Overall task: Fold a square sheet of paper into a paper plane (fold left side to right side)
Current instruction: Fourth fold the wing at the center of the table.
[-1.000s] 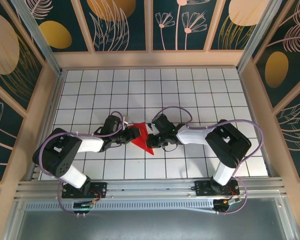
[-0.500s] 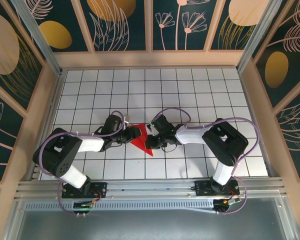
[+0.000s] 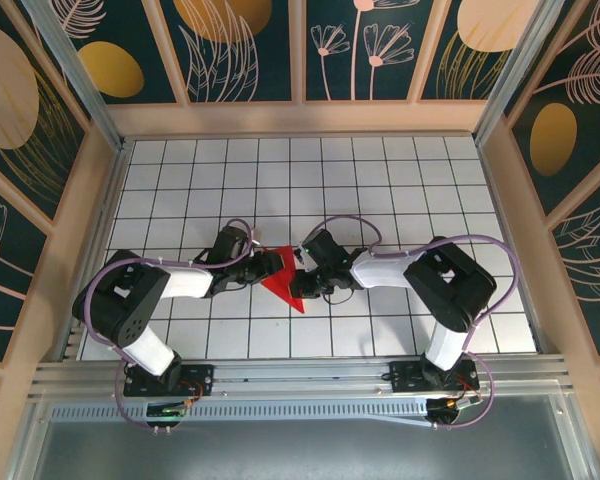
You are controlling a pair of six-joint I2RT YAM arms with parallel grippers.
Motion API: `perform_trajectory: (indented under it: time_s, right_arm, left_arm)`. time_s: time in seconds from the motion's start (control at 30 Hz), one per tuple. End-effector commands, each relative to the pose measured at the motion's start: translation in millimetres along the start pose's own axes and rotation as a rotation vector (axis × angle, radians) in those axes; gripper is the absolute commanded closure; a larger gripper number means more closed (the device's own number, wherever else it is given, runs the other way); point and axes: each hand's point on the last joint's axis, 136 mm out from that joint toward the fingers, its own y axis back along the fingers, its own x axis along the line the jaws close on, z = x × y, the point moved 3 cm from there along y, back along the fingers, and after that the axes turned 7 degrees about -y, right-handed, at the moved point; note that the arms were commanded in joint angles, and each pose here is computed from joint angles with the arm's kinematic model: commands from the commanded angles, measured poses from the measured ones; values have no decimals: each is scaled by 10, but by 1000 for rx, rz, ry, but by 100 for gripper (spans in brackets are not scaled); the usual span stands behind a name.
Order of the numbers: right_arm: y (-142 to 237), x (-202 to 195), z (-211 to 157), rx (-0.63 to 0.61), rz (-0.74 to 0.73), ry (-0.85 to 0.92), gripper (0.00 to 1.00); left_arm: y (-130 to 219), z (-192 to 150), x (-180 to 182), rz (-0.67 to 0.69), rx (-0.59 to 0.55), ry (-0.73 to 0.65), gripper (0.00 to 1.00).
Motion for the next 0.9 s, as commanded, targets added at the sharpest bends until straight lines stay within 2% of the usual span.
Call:
perform_trajectory:
  time_s: [0.0, 0.4, 0.53, 0.87]
  right_arm:
    - [-52, -97, -49, 25, -8, -31, 100]
    - [-69, -92, -41, 30, 9, -39, 100]
    - [-53, -71, -38, 27, 18, -35, 100]
    - [102, 108, 49, -25, 74, 10, 86]
  left_arm:
    - [-26, -3, 45, 38, 10, -16, 61]
    - [-41, -7, 95, 78, 27, -25, 58]
    - [-31, -9, 174, 133, 29, -36, 58]
    - [-65, -30, 228, 151, 40, -29, 58]
